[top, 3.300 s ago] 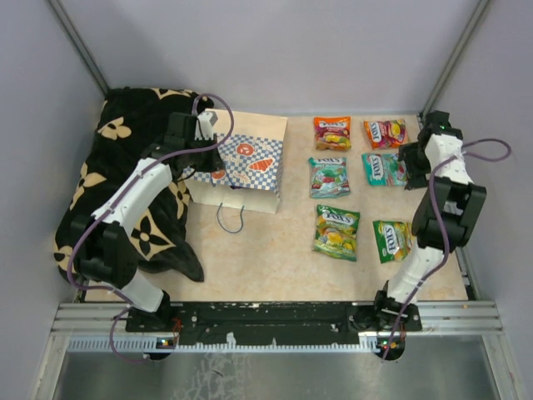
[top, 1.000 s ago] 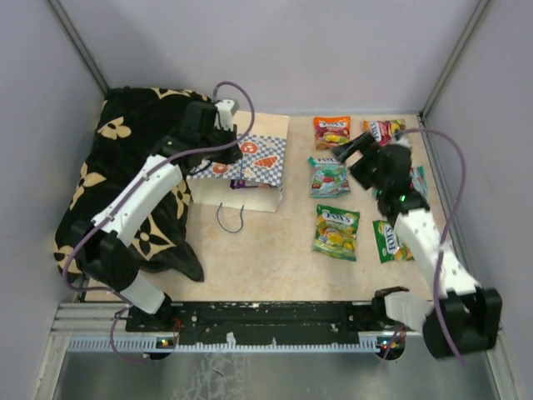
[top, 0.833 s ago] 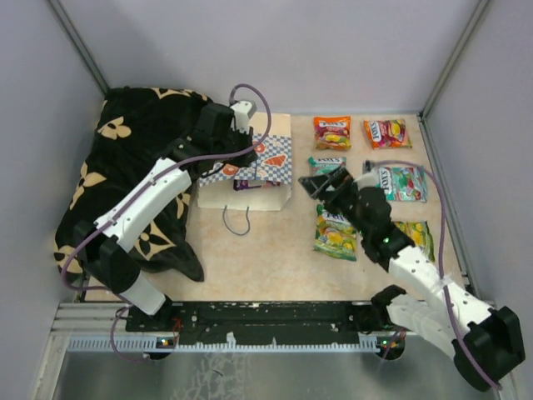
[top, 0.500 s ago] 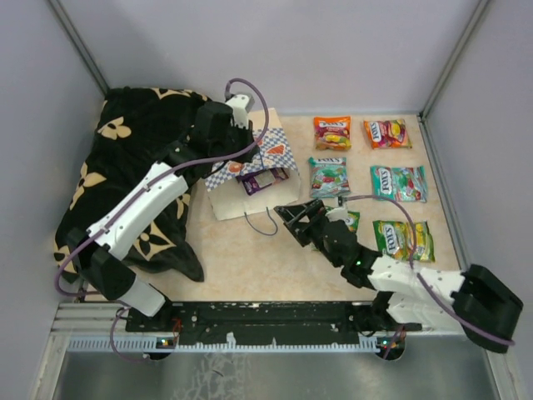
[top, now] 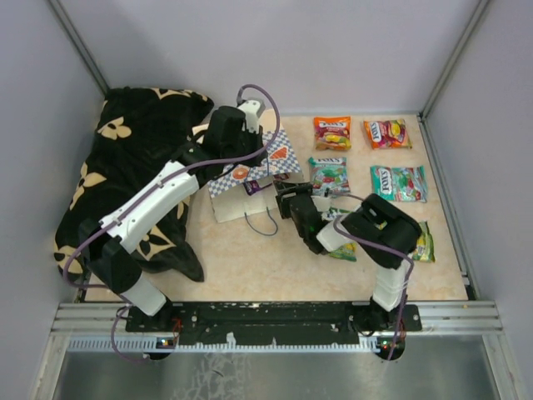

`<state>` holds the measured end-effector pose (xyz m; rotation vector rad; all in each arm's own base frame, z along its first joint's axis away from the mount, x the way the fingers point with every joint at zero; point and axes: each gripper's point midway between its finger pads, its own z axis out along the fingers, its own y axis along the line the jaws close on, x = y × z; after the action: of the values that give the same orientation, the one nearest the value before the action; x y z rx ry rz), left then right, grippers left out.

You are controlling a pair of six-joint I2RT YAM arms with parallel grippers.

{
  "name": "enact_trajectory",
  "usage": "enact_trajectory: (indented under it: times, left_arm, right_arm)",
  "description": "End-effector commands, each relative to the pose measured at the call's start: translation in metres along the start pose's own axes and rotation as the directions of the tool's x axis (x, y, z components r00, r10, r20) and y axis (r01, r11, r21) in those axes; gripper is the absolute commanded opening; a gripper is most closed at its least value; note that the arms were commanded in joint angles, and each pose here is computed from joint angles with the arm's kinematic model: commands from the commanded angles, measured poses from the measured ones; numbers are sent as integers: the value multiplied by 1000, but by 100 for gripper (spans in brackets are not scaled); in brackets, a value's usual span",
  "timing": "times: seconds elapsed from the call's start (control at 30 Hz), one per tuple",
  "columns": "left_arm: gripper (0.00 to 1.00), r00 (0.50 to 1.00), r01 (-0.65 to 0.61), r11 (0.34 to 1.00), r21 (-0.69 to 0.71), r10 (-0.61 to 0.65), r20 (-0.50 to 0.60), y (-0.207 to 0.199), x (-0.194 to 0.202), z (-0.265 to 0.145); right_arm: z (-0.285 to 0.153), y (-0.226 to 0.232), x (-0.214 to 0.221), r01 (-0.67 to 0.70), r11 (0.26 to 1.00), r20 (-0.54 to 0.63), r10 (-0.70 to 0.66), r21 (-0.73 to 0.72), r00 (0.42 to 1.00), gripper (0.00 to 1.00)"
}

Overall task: Take the snacks out of the paper bag
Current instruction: Take out the snack from the paper bag.

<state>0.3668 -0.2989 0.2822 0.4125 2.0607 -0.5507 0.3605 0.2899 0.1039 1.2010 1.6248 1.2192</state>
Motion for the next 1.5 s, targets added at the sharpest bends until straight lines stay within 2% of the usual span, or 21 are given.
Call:
enact_trajectory:
  times: [0.0,0.3,0.5,0.57,0.67,0.8,0.97,1.07,1.2,1.3,1.4,1.47]
  left_arm:
    - [0,1000,0,1000,24,0,8,-10,-3,9]
    - [0,1000,-15,1000,8,15,3,-9,-4,5]
    - [0,1000,-15,1000,2,15,1,-8,-5,7]
    - [0,1000,-19,1000,-6,19,1,-6,-6,7]
    - [0,1000,-21,1000,-19,21,5,-4,-8,9]
    - [0,1000,-27,999,-46,28,10,2,-9,11]
    - [0,999,-22,996,-85,24,26,18,-18,13]
    - [0,999,-1,995,-97,4,33,34,-24,16]
    - [0,999,19,994,-112,-15,38,54,-29,19]
    - [0,999,29,992,-124,-24,45,69,-34,19]
    - [0,998,36,990,-136,-29,53,82,-38,20]
    - [0,998,38,989,-140,-30,56,88,-40,20]
  right_arm:
    - [45,6,5,-167,985,16,168,-31,986,62]
    - [102,-57,29,-222,966,59,216,131,975,58]
    - [120,-68,35,-226,961,80,215,162,973,53]
    - [123,-63,38,-192,968,74,182,162,981,46]
    - [125,-51,41,-148,977,60,140,152,988,29]
    - [120,-24,48,-62,991,-2,62,121,998,1]
    - [82,7,66,136,987,-155,-122,81,980,0]
    - [48,22,74,258,965,-290,-235,44,928,0]
    - [-3,39,79,445,895,-445,-409,-26,796,0]
    - [-43,50,74,518,852,-518,-479,-78,709,0]
    - [-79,55,63,639,758,-572,-586,-135,574,0]
    - [-100,54,54,720,668,-598,-660,-189,456,0]
